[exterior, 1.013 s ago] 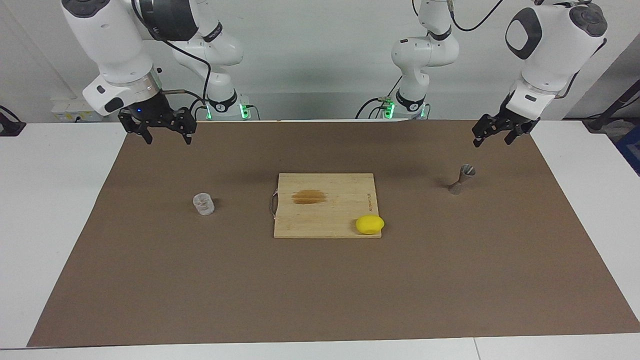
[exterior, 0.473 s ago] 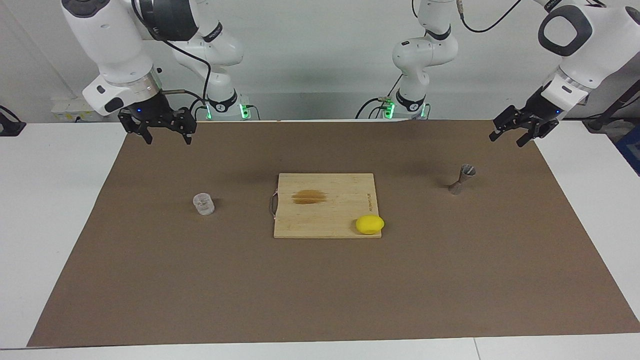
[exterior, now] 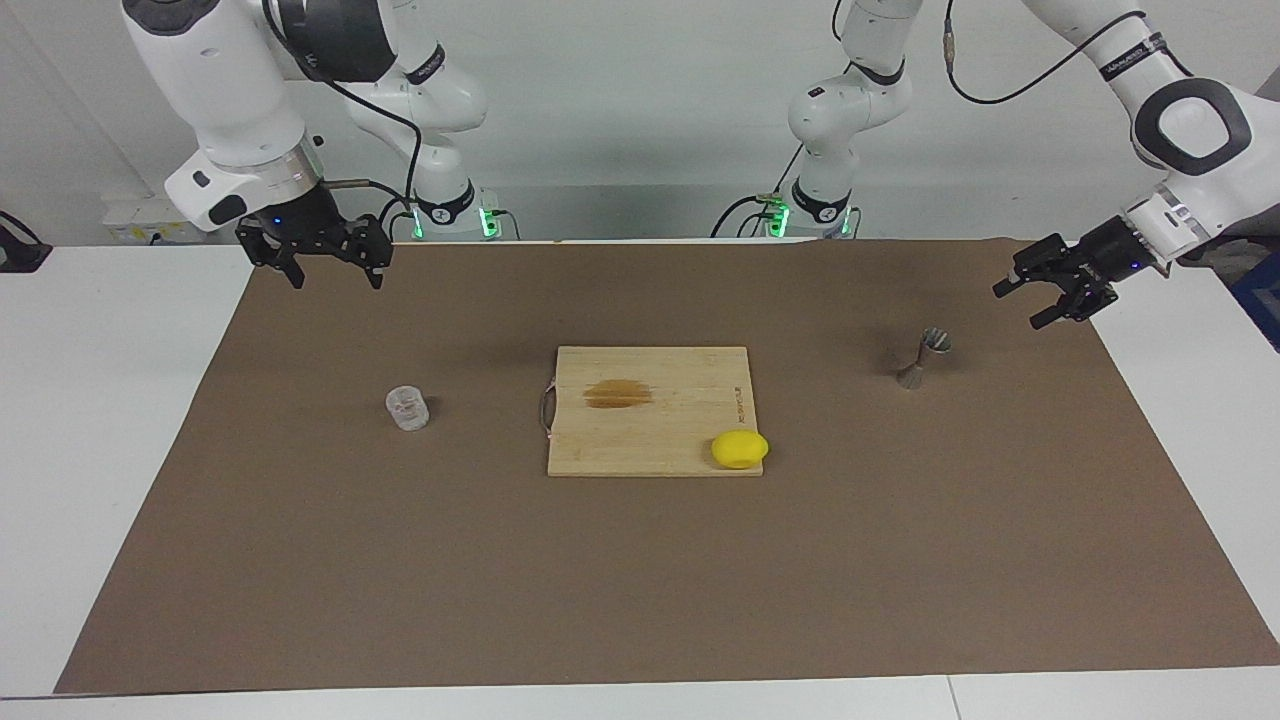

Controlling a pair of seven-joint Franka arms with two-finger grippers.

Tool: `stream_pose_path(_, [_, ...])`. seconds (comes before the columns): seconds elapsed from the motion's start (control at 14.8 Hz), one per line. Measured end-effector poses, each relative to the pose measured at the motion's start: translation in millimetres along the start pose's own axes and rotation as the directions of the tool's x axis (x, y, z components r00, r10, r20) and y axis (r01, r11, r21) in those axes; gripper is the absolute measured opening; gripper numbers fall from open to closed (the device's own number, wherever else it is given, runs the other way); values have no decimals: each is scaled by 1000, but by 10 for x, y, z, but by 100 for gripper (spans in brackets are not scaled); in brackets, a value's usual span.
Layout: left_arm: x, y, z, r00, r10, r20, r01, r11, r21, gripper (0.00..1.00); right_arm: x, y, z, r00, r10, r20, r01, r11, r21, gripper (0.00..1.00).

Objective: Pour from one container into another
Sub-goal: 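Move the left gripper down around the small metal cup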

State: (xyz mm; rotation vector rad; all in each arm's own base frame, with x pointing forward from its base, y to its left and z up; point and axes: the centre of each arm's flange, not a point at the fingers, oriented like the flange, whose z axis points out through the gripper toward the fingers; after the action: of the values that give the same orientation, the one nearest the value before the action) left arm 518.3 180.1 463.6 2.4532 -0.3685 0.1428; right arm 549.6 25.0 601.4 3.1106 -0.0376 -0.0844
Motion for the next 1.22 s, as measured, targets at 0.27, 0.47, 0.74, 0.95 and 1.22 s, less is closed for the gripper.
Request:
stream_pose_path(0.27, [-221,-637,115,984,146,-98,-160,974,-162,100,1,20,1,1000,4,0,-4,1000,0,100])
stream_pose_path(0.47, [-432,-1187,357,958,208,-196,-253,938,-239,100,1,21,1,1000,4,0,-4,1000,0,100])
stream_pose_path(0.74, [-603,-1515,716,891,315,-327,-416,855,-310,100,1,21,1,1000,4,0,-4,1000,0,100])
stream_pose_path(0.95, [-713,-1598,917,817,375,-438,-540,763,-355,100,1,21,0,1000,4,0,-4,1000,0,100])
stream_pose_path(1.22, [-675,-1469,1096,652,484,-584,-731,605,-315,100,1,21,1,1000,4,0,-4,1000,0,100])
